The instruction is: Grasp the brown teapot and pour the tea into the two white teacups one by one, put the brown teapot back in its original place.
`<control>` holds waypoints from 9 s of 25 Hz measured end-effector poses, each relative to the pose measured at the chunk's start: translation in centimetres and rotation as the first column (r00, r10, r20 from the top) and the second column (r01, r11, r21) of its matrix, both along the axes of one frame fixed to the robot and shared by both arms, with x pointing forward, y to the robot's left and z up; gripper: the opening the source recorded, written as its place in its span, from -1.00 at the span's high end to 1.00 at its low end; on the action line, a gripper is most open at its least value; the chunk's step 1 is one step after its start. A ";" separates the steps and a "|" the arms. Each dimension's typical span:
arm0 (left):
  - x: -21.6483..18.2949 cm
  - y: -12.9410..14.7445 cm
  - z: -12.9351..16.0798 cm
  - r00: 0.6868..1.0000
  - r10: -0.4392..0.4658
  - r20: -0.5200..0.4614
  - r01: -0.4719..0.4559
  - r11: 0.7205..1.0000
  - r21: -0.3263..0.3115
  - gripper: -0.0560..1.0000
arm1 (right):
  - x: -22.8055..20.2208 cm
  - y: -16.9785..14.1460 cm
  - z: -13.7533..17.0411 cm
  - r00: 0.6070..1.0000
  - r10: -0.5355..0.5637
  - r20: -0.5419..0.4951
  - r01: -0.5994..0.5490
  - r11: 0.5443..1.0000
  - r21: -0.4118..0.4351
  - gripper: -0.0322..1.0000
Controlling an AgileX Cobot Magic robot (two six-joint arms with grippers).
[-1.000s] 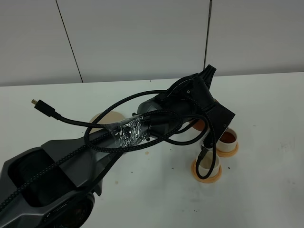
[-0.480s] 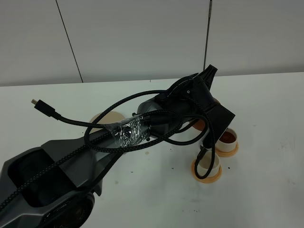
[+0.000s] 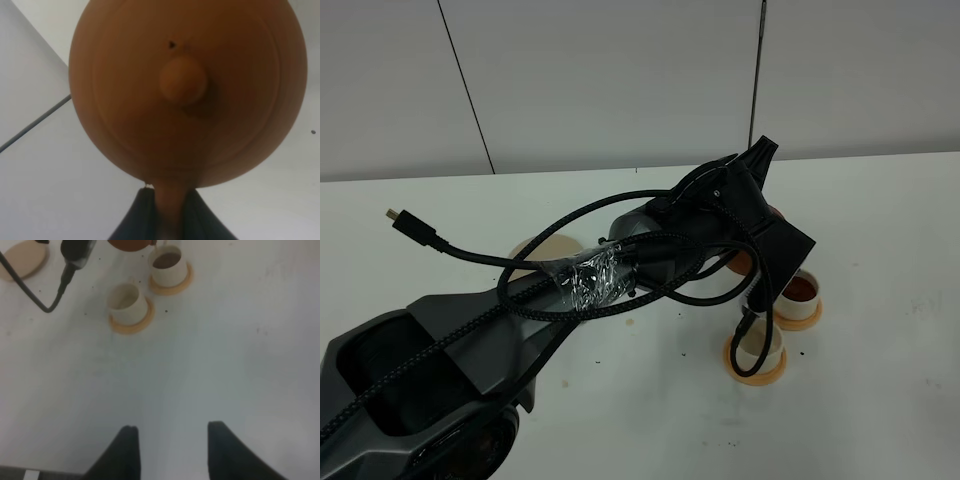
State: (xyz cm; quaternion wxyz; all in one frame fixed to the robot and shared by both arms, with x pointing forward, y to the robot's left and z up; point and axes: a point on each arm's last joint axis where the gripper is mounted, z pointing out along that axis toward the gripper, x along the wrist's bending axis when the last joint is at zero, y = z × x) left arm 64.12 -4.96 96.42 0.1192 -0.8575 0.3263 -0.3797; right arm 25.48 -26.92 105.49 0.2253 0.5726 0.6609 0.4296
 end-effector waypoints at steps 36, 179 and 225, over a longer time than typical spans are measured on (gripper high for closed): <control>1.0 3.9 0.3 0.840 0.442 -0.314 -0.528 0.797 -0.292 0.58 | 0.0 0.0 0.0 1.000 0.000 0.000 0.000 1.000 0.000 0.33; -6.4 5.6 -0.8 0.972 0.202 -0.118 -0.214 0.972 -0.099 0.58 | 0.0 0.0 0.0 1.000 0.000 0.003 0.000 1.000 0.003 0.33; -6.7 4.2 -1.0 0.997 0.068 -0.018 -0.069 0.997 -0.026 0.58 | 0.0 0.0 0.0 1.000 0.000 0.003 0.000 1.000 0.003 0.33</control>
